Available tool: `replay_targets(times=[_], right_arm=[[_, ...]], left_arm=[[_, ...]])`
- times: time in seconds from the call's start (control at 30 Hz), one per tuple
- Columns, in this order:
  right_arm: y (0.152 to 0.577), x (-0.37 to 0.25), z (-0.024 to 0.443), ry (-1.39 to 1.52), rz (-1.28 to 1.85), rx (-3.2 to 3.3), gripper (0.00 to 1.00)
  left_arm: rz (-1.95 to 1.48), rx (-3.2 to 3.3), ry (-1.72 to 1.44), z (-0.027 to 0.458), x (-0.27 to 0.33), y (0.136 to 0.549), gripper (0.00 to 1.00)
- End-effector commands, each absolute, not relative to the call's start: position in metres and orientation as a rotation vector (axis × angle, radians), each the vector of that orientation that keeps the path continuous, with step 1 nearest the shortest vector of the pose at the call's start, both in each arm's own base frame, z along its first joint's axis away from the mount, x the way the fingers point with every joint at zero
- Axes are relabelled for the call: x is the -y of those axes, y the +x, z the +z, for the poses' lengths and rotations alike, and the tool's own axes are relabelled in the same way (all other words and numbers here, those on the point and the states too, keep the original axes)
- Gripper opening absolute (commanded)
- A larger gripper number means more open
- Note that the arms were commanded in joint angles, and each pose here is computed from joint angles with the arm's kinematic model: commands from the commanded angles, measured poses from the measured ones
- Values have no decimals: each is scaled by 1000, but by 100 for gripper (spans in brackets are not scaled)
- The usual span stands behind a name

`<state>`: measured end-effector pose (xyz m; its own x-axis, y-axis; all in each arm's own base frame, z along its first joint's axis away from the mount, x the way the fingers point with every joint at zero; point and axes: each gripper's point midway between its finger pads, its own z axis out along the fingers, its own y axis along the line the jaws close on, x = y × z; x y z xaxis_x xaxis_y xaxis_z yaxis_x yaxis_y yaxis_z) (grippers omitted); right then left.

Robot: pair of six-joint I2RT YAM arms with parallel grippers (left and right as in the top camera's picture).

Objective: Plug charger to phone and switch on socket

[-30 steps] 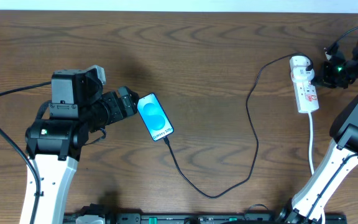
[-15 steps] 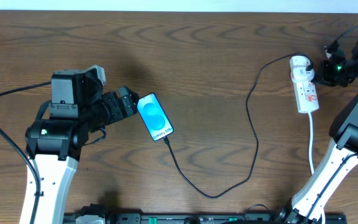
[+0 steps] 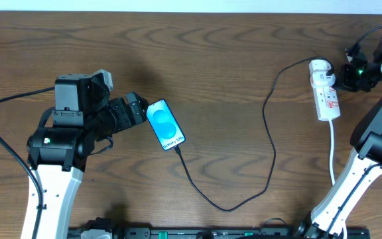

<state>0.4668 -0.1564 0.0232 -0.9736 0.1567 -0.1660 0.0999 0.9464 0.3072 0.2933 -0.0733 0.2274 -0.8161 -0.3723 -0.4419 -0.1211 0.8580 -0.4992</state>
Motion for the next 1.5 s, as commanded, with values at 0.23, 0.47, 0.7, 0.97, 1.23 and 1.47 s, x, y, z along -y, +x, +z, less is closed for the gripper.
replay_targets(times=[0.23,0.47,0.7,0.97,1.23,1.47], right_arm=[[469,67,7,80,801,-2921,1],[472,58,14,82,892,-2872,1],[470,49,19,92,975,-2851,1],[466,45,22,105,1015,-2853,1],[471,53,22,120,997,-2831,1],[470,87,37,236,950,-2789,1]], left_arm=[[-612,-2463,-352,236,72,295,94],[-612,-2463,-352,236,72,295,94],[-612,-2462,-352,236,72,295,94],[-611,-2462,-351,236,72,295,94],[-612,-2462,-352,236,72,295,94],[-612,-2462,-351,236,72,295,94]])
